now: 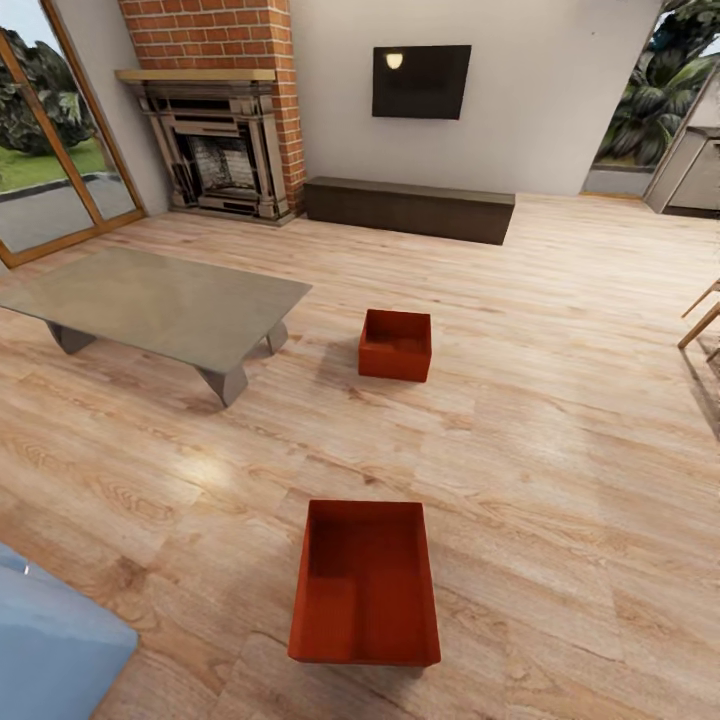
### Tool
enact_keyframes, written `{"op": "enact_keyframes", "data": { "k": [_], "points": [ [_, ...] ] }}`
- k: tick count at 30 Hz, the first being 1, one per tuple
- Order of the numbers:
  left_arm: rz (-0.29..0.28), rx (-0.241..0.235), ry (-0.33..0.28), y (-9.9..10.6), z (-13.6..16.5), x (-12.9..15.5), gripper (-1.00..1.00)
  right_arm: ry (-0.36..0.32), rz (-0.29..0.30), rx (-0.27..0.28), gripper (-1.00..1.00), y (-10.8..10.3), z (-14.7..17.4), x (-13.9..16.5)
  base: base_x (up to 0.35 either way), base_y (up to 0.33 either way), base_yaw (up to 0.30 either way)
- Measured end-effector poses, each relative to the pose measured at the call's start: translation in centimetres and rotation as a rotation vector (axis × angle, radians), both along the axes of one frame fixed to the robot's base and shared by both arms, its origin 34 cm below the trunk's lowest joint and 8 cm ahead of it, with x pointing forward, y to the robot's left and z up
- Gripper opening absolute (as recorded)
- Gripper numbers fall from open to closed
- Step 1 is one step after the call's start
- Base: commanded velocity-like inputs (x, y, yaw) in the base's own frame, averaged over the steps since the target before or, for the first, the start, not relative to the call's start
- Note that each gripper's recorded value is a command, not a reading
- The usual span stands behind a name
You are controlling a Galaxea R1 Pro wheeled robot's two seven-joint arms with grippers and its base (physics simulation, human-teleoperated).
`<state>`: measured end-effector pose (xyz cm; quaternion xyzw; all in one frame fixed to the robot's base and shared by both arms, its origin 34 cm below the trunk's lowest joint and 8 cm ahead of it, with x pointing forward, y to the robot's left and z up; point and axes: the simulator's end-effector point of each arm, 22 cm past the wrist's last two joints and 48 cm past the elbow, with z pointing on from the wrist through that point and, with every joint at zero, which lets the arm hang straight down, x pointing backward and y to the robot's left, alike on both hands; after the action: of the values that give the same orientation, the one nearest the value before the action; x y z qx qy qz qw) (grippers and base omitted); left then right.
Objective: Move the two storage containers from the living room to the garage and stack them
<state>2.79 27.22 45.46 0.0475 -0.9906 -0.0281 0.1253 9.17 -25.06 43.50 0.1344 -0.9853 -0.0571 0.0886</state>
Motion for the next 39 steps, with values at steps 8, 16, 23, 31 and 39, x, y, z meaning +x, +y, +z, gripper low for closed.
{"op": "enact_keyframes", "data": {
  "k": [8, 16, 23, 31, 39],
  "points": [
    [0.000, 0.000, 0.001, 0.0, 0.0, 0.0, 1.00, 0.004, 0.003, 0.000, 1.00, -0.1, 0.0, -0.1, 0.000, 0.000, -0.002],
    [0.000, 0.000, 0.013, 0.0, 0.1, -0.5, 1.00, 0.016, 0.002, 0.000, 1.00, -0.1, 0.1, -0.6, 0.000, 0.000, 0.000],
    [0.000, 0.000, 0.024, 0.0, 0.3, -0.9, 1.00, 0.027, 0.002, 0.000, 1.00, -0.1, 0.1, -1.0, 0.000, 0.000, 0.000],
    [0.000, 0.000, 0.036, 0.0, 0.4, -1.3, 1.00, 0.039, 0.002, -0.001, 1.00, -0.1, 0.2, -1.5, 0.000, 0.000, 0.000],
    [0.000, 0.000, 0.049, 0.0, 0.6, -1.8, 1.00, 0.052, 0.003, -0.002, 1.00, -0.2, 0.3, -2.0, 0.000, 0.000, 0.000]
  ]
}}
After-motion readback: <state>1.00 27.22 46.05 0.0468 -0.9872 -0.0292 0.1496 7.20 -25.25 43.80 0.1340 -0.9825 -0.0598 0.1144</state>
